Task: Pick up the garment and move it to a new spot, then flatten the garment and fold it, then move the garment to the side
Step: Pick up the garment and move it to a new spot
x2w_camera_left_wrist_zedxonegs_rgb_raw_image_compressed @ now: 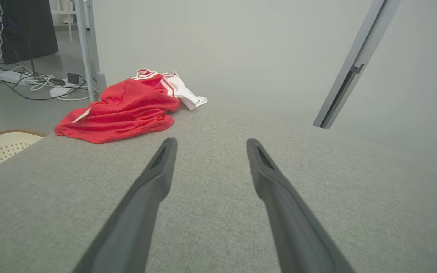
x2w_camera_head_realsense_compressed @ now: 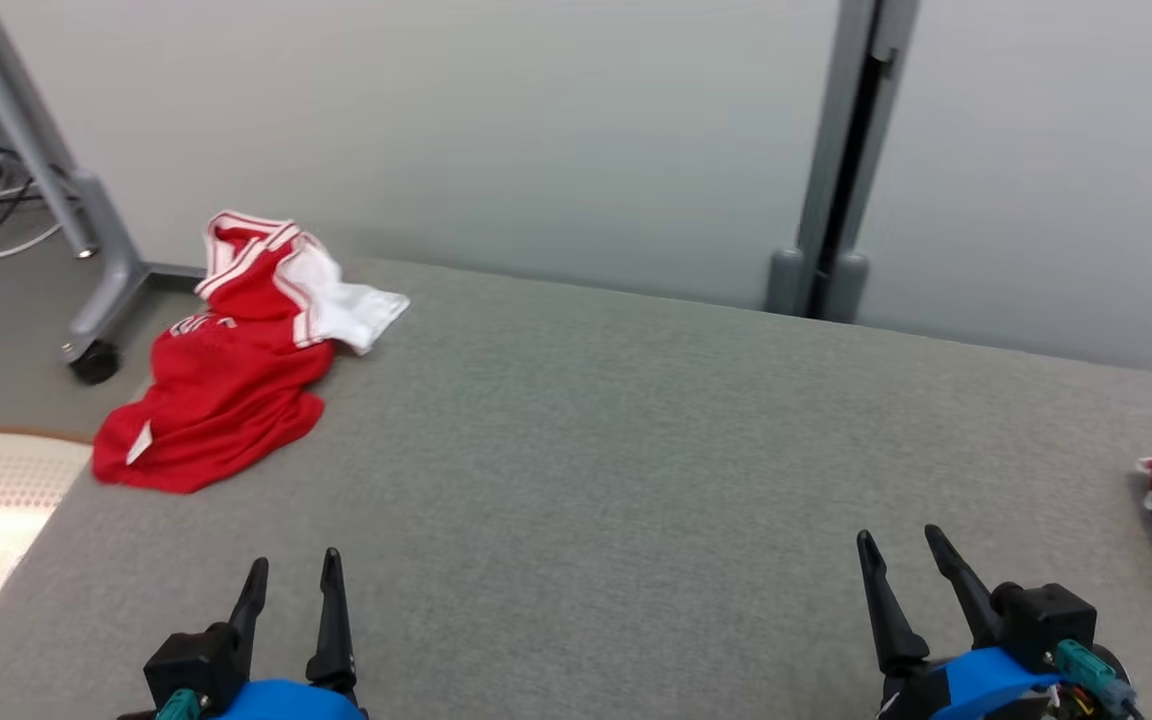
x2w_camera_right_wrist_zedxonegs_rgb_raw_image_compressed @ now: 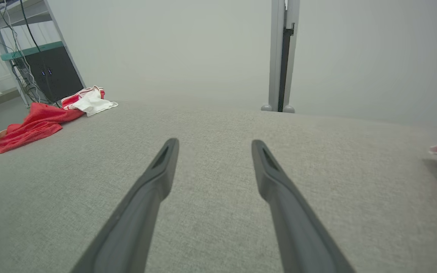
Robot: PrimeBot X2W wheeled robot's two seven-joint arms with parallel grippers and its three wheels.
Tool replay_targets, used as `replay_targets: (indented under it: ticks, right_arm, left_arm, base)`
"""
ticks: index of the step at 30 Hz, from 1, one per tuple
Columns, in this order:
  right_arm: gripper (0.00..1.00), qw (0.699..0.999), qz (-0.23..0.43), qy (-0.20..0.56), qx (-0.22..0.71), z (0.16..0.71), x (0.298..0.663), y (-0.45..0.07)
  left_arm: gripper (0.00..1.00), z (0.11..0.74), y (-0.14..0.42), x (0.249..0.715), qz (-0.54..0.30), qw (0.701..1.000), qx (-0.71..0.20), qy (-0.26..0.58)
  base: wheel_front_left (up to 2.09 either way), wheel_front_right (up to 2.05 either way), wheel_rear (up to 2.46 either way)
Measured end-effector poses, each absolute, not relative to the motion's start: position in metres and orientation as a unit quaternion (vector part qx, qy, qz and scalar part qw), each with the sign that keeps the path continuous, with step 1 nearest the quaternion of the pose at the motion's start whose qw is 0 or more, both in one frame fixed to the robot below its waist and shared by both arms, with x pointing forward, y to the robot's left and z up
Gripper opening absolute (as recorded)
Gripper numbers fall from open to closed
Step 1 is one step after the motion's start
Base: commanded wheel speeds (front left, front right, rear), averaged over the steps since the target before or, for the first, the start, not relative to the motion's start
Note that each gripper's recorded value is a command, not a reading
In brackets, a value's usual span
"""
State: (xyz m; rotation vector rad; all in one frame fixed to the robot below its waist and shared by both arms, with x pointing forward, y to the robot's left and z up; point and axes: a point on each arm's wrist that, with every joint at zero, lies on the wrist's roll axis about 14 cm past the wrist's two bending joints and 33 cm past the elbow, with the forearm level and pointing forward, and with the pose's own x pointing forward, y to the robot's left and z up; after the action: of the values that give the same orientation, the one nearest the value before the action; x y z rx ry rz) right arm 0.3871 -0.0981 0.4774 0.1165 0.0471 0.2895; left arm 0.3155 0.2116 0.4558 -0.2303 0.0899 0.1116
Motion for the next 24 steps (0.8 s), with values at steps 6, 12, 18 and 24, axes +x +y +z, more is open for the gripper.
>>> replay_targets:
  ticks: [6, 12, 18, 24]
  right_arm:
    - [1.00, 0.973, 0.224, 0.028, 0.055, 0.479, 0.393, -0.040]
    - [1.00, 0.957, 0.283, 0.040, 0.053, 0.474, 0.392, 0.003]
    - [1.00, 0.950, 0.305, 0.046, 0.052, 0.470, 0.391, 0.019]
    - [1.00, 0.950, 0.306, 0.044, 0.055, 0.471, 0.394, 0.019]
  left_arm:
    - [1.00, 0.460, 0.255, 0.282, 0.130, 0.984, -0.115, 0.027]
    - [1.00, 0.463, 0.291, 0.253, 0.195, 0.974, -0.113, 0.018]
    - [1.00, 0.462, 0.302, 0.241, 0.219, 0.969, -0.114, 0.017]
    - [1.00, 0.462, 0.300, 0.244, 0.219, 0.968, -0.124, 0.018]
  base:
    - [0.00, 0.00, 0.00]
    - [0.00, 0.00, 0.00]
    - [0.00, 0.00, 0.00]
    - [0.00, 0.00, 0.00]
